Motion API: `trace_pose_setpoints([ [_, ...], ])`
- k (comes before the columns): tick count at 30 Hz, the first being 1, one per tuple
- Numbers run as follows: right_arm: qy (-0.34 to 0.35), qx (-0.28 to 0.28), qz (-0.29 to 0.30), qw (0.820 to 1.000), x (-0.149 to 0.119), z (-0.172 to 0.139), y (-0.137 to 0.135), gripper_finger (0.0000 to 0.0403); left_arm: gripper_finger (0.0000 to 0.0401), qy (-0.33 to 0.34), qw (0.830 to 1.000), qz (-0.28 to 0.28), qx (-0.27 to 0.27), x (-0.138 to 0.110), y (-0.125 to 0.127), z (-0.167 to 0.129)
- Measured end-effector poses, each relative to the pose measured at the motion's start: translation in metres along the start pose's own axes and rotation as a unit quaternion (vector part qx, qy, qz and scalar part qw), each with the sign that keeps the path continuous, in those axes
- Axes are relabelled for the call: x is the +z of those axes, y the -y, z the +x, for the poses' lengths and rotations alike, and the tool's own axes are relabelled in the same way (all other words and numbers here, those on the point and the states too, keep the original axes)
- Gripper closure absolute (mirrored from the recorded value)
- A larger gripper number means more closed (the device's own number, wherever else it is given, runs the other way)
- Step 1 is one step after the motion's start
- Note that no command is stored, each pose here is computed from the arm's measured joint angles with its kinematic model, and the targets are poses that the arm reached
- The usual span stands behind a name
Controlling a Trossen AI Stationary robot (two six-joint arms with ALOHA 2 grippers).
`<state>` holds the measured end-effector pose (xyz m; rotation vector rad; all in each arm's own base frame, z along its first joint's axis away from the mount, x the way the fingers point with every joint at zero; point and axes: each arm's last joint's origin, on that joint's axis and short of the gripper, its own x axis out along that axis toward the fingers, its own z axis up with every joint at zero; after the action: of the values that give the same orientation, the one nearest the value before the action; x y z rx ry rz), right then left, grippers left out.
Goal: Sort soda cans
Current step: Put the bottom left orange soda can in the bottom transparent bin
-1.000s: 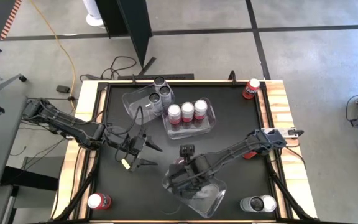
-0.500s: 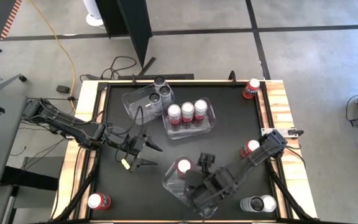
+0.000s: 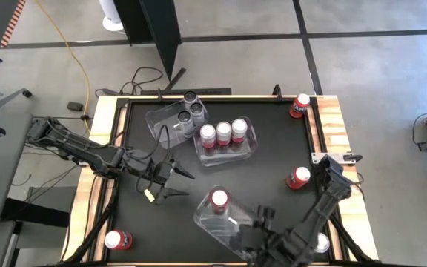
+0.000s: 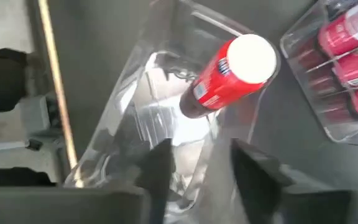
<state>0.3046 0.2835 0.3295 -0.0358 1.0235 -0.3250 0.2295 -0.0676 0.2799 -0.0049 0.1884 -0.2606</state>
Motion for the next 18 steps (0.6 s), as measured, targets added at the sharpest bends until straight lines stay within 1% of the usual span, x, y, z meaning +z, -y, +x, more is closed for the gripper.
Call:
trace_pose_setpoints([
  [4,0.008,0.012,0.0,1.0,-0.015,-0.012,-0.011,0.0352,0.0141,0.0,1.0,0.011,0.016,0.0,-0.001,0.0],
  [5,0.01,0.013,0.001,1.0,-0.017,-0.014,-0.013,0.0374,0.0141,0.0,1.0,0.011,0.017,0.0,-0.001,0.0],
  [6,0.014,0.014,0.001,1.0,-0.02,-0.016,-0.015,0.0387,0.0141,-0.002,1.0,0.011,0.017,0.0,-0.001,0.0],
  [7,0.02,0.013,0.003,1.0,-0.022,-0.018,-0.016,0.0392,0.0141,-0.005,1.0,0.011,0.017,-0.001,-0.001,0.0],
  [9,0.03,0.01,0.006,0.999,-0.024,-0.02,-0.017,0.039,0.0141,-0.01,1.0,0.008,0.023,0.0,-0.001,-0.004],
  [11,0.036,0.008,0.002,0.999,-0.026,-0.022,-0.018,0.039,0.0144,0.008,0.999,-0.011,0.053,0.01,0.0,-0.01],
  [13,0.044,0.003,-0.011,0.999,-0.026,-0.022,-0.018,0.0395,0.0151,0.02,0.996,-0.015,0.084,0.016,0.002,-0.02],
  [15,0.054,-0.004,-0.035,0.998,-0.025,-0.022,-0.018,0.0399,0.0165,0.014,0.994,-0.008,0.108,0.016,0.005,-0.026],
  [18,0.062,-0.012,-0.078,0.995,-0.025,-0.022,-0.018,0.0399,0.0203,-0.007,0.991,-0.013,0.133,0.012,0.007,-0.029],
])
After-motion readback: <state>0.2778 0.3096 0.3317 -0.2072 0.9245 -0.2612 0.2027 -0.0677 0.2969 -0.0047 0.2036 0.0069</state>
